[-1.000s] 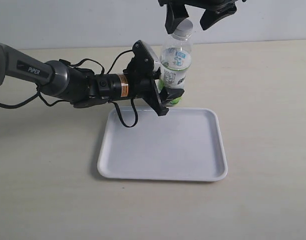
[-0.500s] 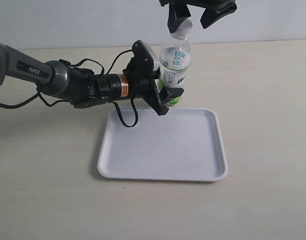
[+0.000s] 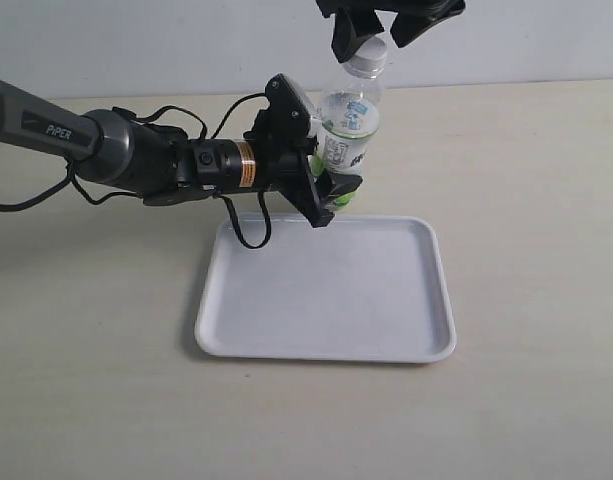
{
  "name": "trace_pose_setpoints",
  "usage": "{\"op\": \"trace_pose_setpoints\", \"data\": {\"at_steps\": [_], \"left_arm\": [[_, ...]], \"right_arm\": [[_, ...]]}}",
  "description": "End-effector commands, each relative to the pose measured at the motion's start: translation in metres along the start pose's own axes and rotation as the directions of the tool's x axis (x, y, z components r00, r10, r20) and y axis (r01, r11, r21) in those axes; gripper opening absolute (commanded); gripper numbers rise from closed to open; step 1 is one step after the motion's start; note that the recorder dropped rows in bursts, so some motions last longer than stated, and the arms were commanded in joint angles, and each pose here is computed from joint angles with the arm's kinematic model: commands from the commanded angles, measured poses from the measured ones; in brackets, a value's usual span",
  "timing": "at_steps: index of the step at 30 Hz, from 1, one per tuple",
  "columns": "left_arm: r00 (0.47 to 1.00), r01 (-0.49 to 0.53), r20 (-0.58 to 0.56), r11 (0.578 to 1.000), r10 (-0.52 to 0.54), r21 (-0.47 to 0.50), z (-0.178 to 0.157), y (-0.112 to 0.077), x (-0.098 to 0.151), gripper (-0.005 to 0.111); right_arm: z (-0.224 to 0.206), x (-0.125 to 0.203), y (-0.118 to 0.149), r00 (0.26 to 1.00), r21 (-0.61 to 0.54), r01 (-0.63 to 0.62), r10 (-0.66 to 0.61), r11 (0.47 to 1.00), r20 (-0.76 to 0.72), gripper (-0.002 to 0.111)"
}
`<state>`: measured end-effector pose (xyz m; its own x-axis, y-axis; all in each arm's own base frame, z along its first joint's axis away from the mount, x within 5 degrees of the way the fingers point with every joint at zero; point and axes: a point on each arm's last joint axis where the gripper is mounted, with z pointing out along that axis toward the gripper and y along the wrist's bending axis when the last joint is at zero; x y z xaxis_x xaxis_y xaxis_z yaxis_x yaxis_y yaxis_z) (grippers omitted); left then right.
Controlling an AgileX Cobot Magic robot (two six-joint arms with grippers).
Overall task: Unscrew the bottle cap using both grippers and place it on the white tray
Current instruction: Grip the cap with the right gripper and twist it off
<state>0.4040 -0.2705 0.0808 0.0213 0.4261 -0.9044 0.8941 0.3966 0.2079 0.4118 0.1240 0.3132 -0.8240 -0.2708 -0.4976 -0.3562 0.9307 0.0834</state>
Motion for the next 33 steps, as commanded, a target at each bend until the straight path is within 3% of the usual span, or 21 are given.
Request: {"op": "trace_pose_setpoints", "data": {"at_steps": [1, 6, 10, 14, 18, 24, 30, 33], "left_arm": [[1.0, 0.002, 0.022, 1.0, -0.001, -0.005, -0.0023, 0.0013, -0.0084, 0.0], [1.0, 0.002, 0.022, 1.0, -0.001, -0.005, -0.0023, 0.0013, -0.0084, 0.0], [1.0, 0.002, 0.022, 1.0, -0.001, -0.005, -0.0023, 0.0013, -0.0084, 0.0], [1.0, 0.002, 0.022, 1.0, -0.001, -0.005, -0.0023, 0.0013, -0.0084, 0.0], [1.0, 0.002, 0.022, 1.0, -0.001, -0.005, -0.0023, 0.0013, -0.0084, 0.0], [1.0, 0.02, 0.022, 1.0, -0.02, -0.005, -0.0023, 0.0013, -0.0084, 0.0], [0.999, 0.048, 0.024, 0.999, -0.048, -0.003, -0.0023, 0.0012, -0.0085, 0.0], [0.999, 0.048, 0.024, 0.999, -0.048, -0.003, -0.0023, 0.0012, -0.0085, 0.0]], "right_arm": [[-0.0022, 0.0004, 0.0013, 1.0, -0.005, 0.015, -0.015, 1.0, -0.003, 0.063], [-0.0003, 0.0014, 0.0072, 0.997, 0.024, 0.073, -0.073, 0.997, -0.019, 0.062], [0.0, 0.0013, 0.0079, 0.994, 0.058, 0.108, -0.107, 0.992, -0.024, 0.051], [0.0, 0.0015, 0.0083, 0.994, 0.055, 0.104, -0.103, 0.993, -0.025, 0.029], [0.0, 0.0013, 0.0083, 0.994, 0.055, 0.106, -0.105, 0.993, -0.023, 0.0], [0.0, -0.0014, 0.0081, 0.98, 0.059, 0.198, -0.198, 0.978, 0.0, 0.0], [0.0, -0.0028, 0.0081, 0.915, 0.065, 0.403, -0.404, 0.913, 0.002, 0.0], [0.0, -0.0028, 0.0081, 0.852, 0.065, 0.523, -0.524, 0.85, -0.007, 0.0]]}}
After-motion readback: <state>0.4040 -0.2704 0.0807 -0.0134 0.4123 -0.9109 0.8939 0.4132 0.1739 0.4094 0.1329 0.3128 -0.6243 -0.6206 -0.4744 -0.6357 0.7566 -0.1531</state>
